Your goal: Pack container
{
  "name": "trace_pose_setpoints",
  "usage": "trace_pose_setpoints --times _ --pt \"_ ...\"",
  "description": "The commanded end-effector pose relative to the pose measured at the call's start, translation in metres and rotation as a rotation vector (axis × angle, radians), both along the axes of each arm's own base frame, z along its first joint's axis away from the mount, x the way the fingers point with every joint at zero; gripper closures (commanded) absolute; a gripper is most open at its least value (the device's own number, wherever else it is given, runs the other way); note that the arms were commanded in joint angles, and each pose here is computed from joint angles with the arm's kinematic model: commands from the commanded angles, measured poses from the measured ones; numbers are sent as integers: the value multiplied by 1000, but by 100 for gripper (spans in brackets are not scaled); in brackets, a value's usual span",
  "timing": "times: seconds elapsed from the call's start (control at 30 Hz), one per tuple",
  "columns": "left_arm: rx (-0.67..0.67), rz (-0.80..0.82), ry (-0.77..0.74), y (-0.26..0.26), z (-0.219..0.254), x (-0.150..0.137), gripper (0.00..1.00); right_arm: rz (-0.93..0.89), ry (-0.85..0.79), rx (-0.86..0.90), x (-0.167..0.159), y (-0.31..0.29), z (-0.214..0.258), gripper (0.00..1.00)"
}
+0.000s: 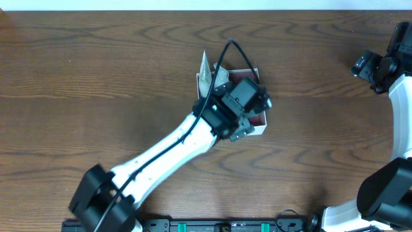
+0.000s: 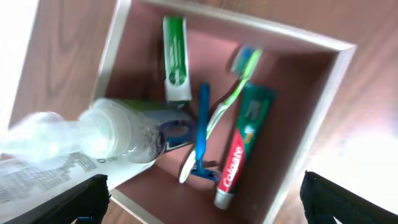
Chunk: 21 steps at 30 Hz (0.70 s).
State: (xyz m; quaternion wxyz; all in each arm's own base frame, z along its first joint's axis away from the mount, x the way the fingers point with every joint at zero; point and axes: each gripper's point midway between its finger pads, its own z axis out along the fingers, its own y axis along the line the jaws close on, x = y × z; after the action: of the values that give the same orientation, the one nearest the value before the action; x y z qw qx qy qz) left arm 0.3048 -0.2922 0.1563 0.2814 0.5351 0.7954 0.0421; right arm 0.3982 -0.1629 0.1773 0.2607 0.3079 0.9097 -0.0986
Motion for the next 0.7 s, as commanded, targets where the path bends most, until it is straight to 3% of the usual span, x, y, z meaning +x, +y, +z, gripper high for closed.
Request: trace_pose_setpoints --times 0.0,0.4,0.67 --pt "-30 -20 -20 -3 21 -14 2 -23 -12 -4 0 -3 4 1" --pt "-32 -103 -20 -22 27 -42 2 -23 -12 -4 0 -3 4 1" --pt "-36 -12 44 -12 19 -49 2 -23 -12 -4 0 -3 4 1"
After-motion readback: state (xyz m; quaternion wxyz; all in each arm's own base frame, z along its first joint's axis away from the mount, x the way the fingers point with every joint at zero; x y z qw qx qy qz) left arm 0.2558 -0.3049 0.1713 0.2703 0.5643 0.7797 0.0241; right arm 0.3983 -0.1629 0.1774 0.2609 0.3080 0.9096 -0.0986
